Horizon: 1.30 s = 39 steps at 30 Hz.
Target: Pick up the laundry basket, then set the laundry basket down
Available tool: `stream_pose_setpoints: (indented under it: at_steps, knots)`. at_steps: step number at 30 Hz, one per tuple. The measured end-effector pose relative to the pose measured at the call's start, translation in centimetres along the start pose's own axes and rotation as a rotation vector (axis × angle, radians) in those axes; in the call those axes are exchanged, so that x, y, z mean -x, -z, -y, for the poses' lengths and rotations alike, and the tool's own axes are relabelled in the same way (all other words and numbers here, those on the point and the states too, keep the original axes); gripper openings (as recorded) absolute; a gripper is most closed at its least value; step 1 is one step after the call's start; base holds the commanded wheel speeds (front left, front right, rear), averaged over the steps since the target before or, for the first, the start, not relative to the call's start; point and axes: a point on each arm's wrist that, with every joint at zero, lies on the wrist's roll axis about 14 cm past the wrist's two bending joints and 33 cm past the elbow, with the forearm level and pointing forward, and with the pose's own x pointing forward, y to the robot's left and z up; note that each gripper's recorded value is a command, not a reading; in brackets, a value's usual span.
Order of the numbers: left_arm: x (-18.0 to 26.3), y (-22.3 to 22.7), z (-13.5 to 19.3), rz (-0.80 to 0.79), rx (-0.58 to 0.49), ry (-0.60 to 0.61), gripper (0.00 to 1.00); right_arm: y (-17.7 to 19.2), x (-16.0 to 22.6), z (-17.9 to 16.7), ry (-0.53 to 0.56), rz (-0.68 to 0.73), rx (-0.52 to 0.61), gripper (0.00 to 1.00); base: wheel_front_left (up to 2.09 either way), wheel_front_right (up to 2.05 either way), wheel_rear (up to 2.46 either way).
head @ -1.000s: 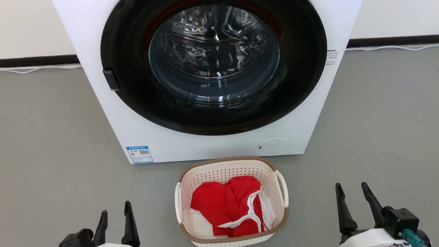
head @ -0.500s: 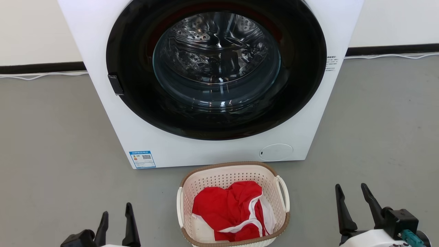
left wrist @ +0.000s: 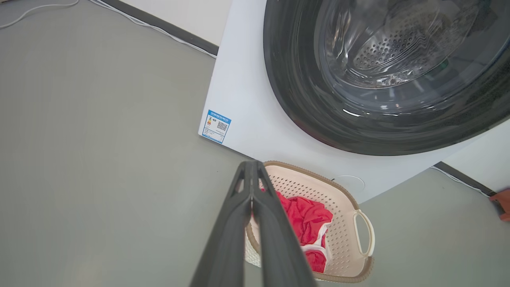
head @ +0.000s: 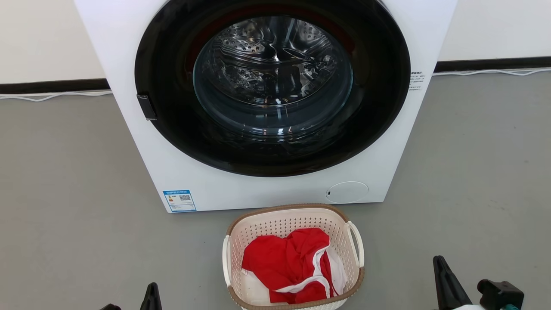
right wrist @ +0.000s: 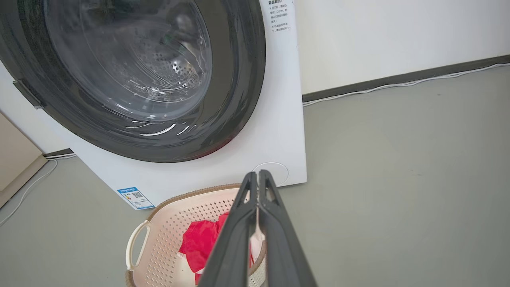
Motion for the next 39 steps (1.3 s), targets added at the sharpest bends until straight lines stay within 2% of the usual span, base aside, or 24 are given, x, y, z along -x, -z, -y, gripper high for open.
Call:
stream_pose_setpoints:
  at_steps: [39]
  knots:
    - [-0.8,-0.4,0.0,-0.066,0.382,-0.001,0.00,-1.0,-0.9,0.5,0.053,0.007,-0.461,0.00,0.00,0.00,0.00]
